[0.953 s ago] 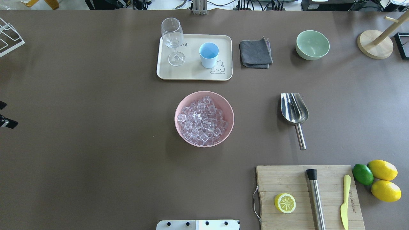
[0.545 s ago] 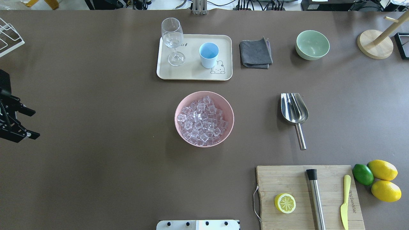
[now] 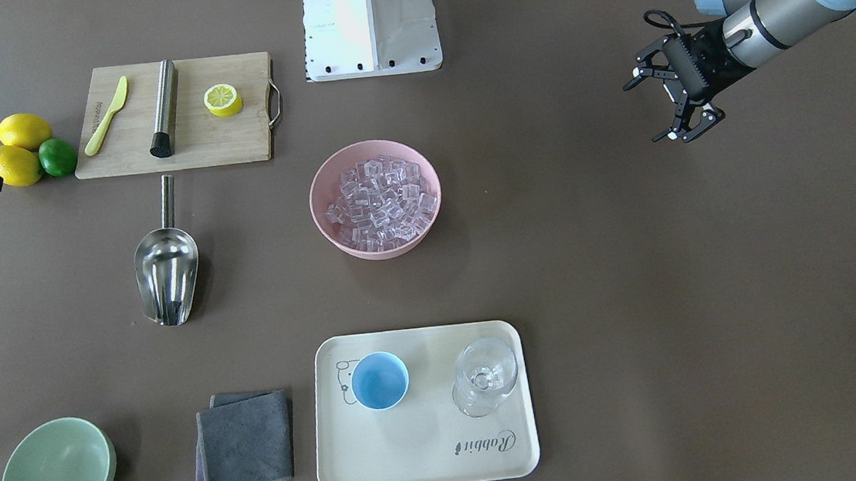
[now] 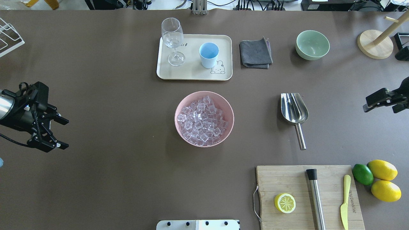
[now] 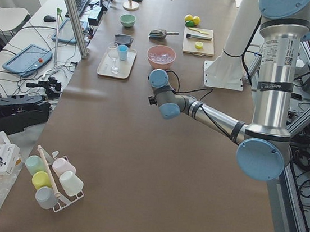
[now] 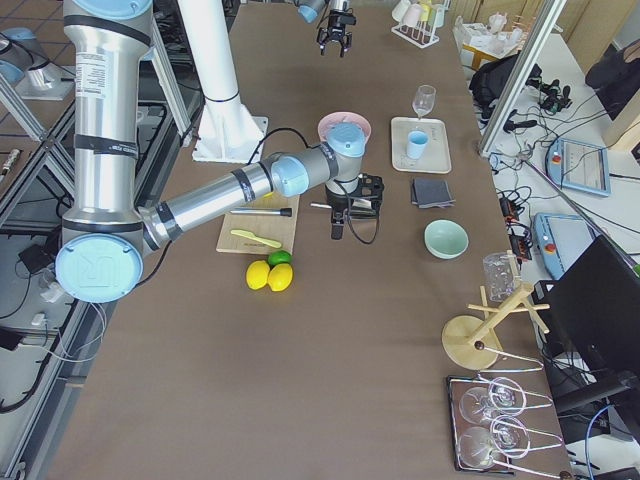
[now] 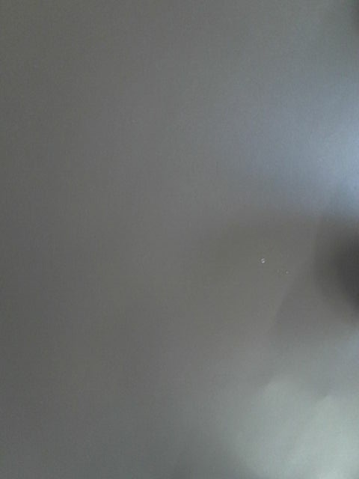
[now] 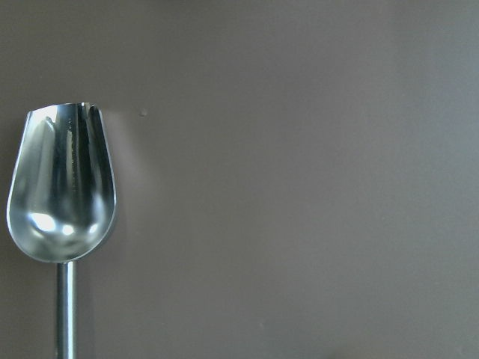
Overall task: Put ice in cup with scoop
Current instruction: 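Move the left gripper toward the pink bowl while the right gripper reaches the metal scoop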
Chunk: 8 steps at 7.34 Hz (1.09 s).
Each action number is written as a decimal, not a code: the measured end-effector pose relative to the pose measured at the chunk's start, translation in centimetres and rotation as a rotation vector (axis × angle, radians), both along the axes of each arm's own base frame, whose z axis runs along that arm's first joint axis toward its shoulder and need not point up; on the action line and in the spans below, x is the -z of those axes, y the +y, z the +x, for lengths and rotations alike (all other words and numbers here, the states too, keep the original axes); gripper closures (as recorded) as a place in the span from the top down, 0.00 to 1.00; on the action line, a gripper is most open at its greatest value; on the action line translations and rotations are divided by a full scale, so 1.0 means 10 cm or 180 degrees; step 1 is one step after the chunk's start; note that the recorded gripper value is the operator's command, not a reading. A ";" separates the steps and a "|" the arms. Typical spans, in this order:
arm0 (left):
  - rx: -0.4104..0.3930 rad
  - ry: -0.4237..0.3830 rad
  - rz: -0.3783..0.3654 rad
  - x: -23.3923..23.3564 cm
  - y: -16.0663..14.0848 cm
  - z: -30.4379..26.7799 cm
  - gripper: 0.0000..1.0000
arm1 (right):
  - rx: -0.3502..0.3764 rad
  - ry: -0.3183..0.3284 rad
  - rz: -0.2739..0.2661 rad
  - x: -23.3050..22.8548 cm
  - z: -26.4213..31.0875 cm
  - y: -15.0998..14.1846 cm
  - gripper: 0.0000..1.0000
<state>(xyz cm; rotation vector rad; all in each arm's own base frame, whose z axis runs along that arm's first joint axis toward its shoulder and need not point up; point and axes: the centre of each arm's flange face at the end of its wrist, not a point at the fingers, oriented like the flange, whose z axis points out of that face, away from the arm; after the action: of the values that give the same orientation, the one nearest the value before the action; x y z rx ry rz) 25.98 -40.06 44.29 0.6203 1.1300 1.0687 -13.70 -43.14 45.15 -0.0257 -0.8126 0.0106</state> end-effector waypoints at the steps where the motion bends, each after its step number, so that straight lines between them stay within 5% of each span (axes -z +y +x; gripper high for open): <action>1: -0.0027 0.0042 0.0053 0.09 0.01 0.04 0.98 | 0.0028 -0.0016 -0.0081 0.16 -0.34 0.03 1.00; 5: -0.0058 -0.0115 0.0237 0.47 0.24 0.46 0.98 | 0.0224 0.0162 -0.0090 0.48 -1.58 0.35 1.00; 8: -0.0031 -0.0105 0.0445 0.53 0.35 0.74 0.98 | 0.0325 0.0287 0.0022 0.28 -2.12 0.43 0.99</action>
<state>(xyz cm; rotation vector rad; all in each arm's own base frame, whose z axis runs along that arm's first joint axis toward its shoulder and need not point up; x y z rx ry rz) 33.35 -36.53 38.96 0.7050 1.0368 1.1692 -34.89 -38.89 42.36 -0.0598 -0.7204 -0.0869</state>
